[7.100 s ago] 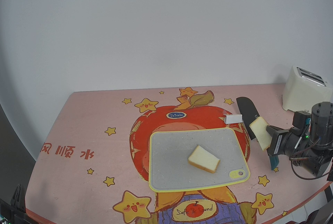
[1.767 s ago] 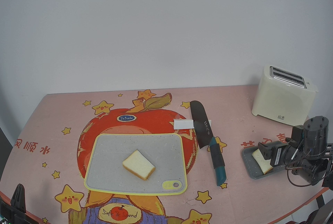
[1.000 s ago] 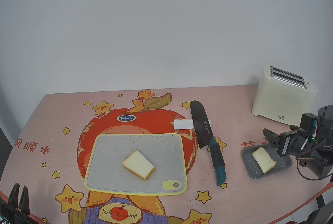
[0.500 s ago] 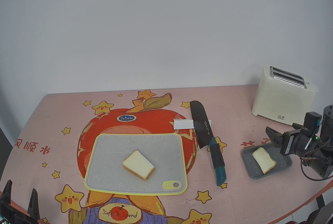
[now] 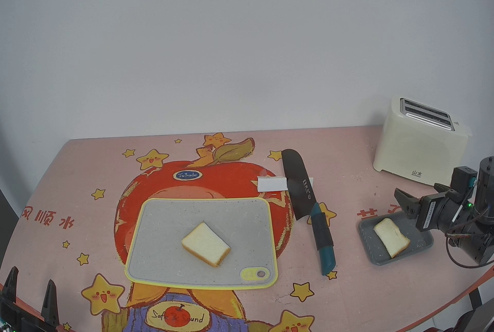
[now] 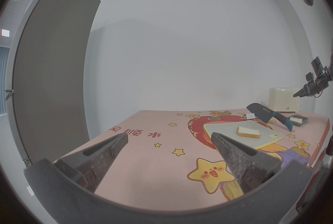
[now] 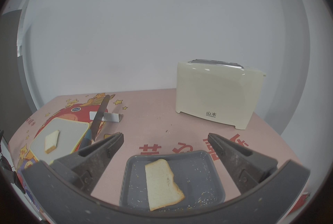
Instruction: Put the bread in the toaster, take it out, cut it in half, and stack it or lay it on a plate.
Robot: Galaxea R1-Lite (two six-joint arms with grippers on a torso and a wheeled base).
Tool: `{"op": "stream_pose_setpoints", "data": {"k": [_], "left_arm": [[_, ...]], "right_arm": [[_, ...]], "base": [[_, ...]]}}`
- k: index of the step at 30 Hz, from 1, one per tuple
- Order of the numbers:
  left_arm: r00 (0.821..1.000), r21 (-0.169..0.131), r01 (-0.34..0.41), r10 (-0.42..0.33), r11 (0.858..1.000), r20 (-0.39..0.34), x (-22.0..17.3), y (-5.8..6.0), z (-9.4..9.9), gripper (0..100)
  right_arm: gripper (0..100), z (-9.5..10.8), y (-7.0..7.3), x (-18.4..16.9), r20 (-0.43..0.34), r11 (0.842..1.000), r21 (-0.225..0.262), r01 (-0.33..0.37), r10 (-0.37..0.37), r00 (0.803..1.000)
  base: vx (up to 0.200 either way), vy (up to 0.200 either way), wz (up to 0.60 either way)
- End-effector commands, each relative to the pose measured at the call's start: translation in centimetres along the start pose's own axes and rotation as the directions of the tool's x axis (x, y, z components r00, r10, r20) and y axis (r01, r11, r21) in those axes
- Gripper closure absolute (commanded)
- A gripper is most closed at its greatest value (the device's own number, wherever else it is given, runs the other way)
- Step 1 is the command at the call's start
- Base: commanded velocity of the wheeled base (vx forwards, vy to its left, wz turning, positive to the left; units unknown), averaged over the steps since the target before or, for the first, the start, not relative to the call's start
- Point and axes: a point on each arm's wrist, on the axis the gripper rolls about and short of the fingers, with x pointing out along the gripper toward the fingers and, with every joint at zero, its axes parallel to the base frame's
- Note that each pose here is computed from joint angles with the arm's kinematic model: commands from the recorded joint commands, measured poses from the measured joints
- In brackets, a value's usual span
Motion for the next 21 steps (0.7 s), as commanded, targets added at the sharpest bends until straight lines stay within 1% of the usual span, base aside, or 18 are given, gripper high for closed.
{"op": "stream_pose_setpoints", "data": {"k": [1, 17, 21], "left_arm": [[1.0, 0.0, 0.0, 0.0, 1.0, -0.001, 0.0, 0.0, -0.53, 0], [1.0, 0.0, -0.001, 0.001, 1.0, -0.001, 0.0, 0.0, -0.53, 0], [1.0, 0.0, -0.001, 0.001, 1.0, -0.001, 0.0, 0.0, -0.53, 0]], "right_arm": [[0, -0.06, 0.05, 0.06, -0.003, 1.0, -0.002, -0.001, 0.001, 1.0], [0, 0.02, 0.04, 0.0, 0.001, 1.0, -0.001, -0.002, 0.002, 1.0], [0, 0.08, 0.06, 0.0, 0.003, 1.0, 0.0, -0.002, 0.002, 1.0]], "base": [[0.0, -0.2, 0.0], [0.0, -0.2, 0.0], [0.0, 0.0, 0.0]]}}
